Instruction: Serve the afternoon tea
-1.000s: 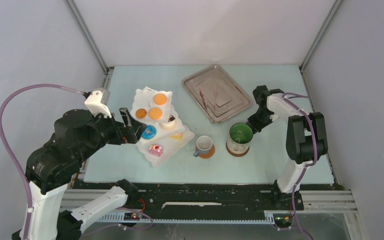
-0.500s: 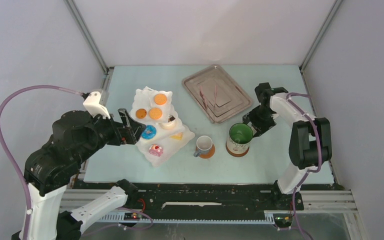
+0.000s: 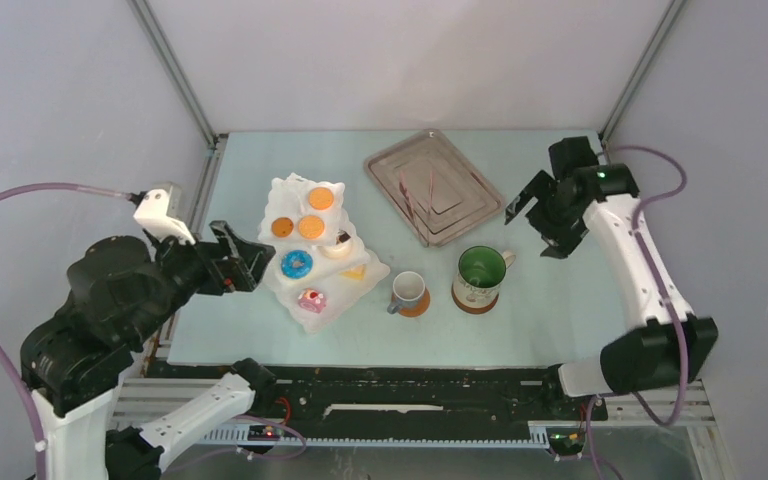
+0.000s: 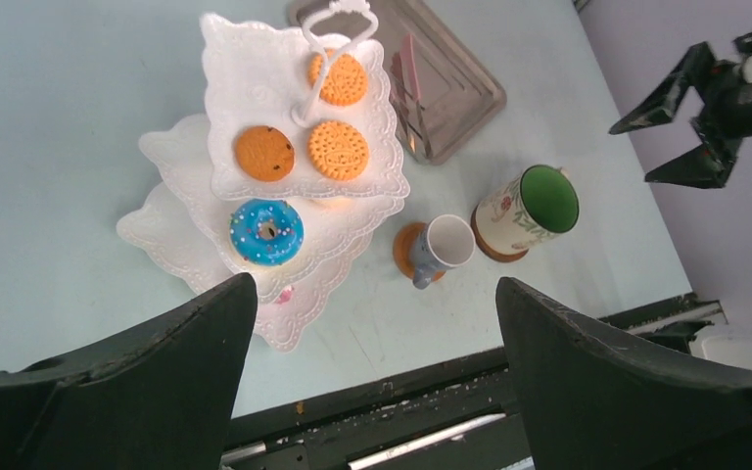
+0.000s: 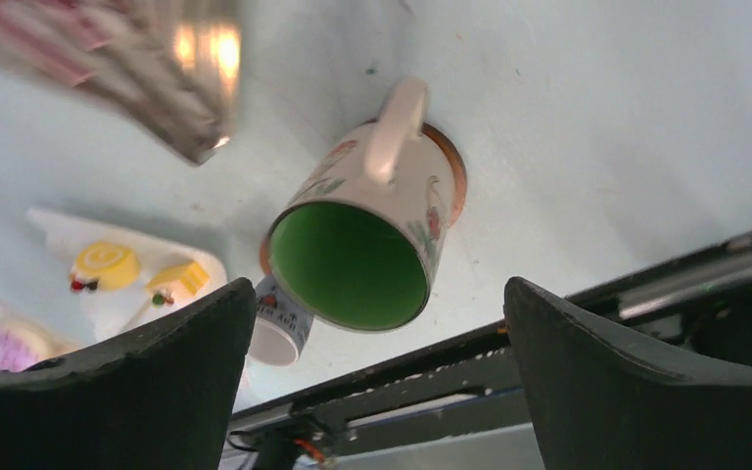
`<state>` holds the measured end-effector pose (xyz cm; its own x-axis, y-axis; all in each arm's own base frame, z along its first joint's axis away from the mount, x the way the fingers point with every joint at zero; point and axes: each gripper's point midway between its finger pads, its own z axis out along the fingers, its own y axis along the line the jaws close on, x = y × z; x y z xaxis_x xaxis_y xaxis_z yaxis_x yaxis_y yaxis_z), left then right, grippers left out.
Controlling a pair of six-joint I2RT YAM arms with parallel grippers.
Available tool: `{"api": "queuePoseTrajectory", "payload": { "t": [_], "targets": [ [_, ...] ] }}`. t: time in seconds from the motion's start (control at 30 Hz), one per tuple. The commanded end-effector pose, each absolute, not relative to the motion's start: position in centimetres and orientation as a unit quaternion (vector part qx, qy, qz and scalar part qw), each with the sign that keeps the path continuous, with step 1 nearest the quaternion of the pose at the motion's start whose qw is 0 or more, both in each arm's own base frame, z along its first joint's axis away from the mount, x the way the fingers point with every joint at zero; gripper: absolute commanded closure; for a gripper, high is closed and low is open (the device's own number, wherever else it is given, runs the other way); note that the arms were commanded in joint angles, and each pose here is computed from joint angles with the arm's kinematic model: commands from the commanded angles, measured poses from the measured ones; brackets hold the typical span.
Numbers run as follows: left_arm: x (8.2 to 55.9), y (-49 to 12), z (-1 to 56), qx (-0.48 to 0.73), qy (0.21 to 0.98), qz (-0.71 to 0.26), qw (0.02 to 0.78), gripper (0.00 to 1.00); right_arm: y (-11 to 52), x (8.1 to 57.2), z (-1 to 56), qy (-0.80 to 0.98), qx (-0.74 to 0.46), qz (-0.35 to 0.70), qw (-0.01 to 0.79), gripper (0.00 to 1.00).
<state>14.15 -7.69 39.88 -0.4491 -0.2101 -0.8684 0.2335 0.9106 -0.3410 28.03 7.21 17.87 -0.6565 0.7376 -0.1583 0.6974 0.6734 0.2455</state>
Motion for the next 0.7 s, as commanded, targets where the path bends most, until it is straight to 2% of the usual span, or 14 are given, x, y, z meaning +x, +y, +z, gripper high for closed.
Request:
{"api": "queuePoseTrajectory", "payload": {
  "t": [0.0, 0.1, 0.27, 0.43, 0.67],
  "targets": [
    [13.7, -6.0, 42.8, -0.014, 0.788, -0.209, 0.579, 0.0, 7.3, 26.7, 25.8, 0.933, 0.239, 0.103, 0.248, 0.0],
    [13.6, -5.1, 44.6, -0.032, 0.76, -0.216, 0.613, 0.0, 10.0, 25.2, 30.3, 0.921, 0.142, 0.193, 0.307, 0.0],
    [13.1, -3.4, 48.4, -0.059, 0.703, -0.224, 0.673, 0.0, 11.8, 21.2, 38.6, 0.853, 0.054, 0.297, 0.425, 0.0],
    [12.2, -2.2, 52.0, -0.084, 0.654, -0.241, 0.712, 0.0, 9.7, 17.5, 43.3, 0.799, 0.048, 0.29, 0.525, 0.0],
    [11.0, -1.6, 54.4, -0.091, 0.619, -0.267, 0.732, 0.0, 7.8, 14.7, 45.6, 0.761, 0.05, 0.271, 0.587, 0.0]
  ]
}}
